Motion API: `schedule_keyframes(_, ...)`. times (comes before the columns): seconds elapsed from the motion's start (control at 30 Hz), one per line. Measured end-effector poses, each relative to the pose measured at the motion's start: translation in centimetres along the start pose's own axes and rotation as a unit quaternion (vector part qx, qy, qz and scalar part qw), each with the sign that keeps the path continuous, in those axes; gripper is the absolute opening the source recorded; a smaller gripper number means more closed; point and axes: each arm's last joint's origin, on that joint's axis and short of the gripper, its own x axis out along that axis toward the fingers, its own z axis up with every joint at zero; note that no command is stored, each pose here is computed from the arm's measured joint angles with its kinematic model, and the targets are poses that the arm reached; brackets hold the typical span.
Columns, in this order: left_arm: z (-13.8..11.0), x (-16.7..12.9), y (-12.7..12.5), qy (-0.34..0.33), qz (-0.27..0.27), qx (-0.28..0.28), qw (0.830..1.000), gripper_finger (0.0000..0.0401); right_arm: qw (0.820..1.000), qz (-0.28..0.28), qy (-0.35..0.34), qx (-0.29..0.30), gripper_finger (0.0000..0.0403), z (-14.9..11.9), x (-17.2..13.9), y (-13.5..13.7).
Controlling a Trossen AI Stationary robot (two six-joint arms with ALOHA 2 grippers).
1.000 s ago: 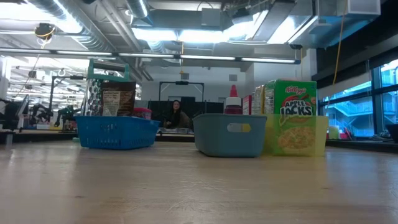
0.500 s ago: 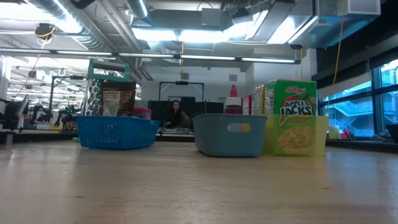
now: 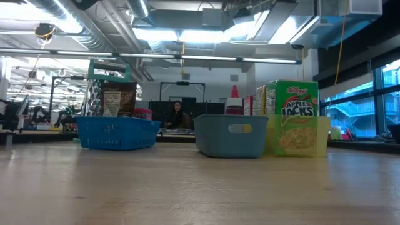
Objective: Pick & Place Kitchen Items
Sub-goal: Put the large yellow food coloring into the green bin
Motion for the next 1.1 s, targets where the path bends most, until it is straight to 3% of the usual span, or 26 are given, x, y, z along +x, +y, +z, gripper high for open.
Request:
schedule_keyframes(0.3,-0.1,0.0,0.0,0.005,-0.002,0.000,1.000,0.0155,1.000,0.004,-0.001,0.001,0.0122,0.0,0.0,0.0)
schedule_keyframes(0.8,0.1,0.0,0.0,-0.010,0.008,0.006,1.000,0.0190,1.000,-0.009,0.005,-0.004,0.0117,0.0,0.0,0.6)
schedule_keyframes(1.1,0.2,0.0,0.2,-0.022,0.025,0.007,0.999,0.0204,0.998,-0.016,0.053,0.015,0.0115,-0.7,-0.1,1.9)
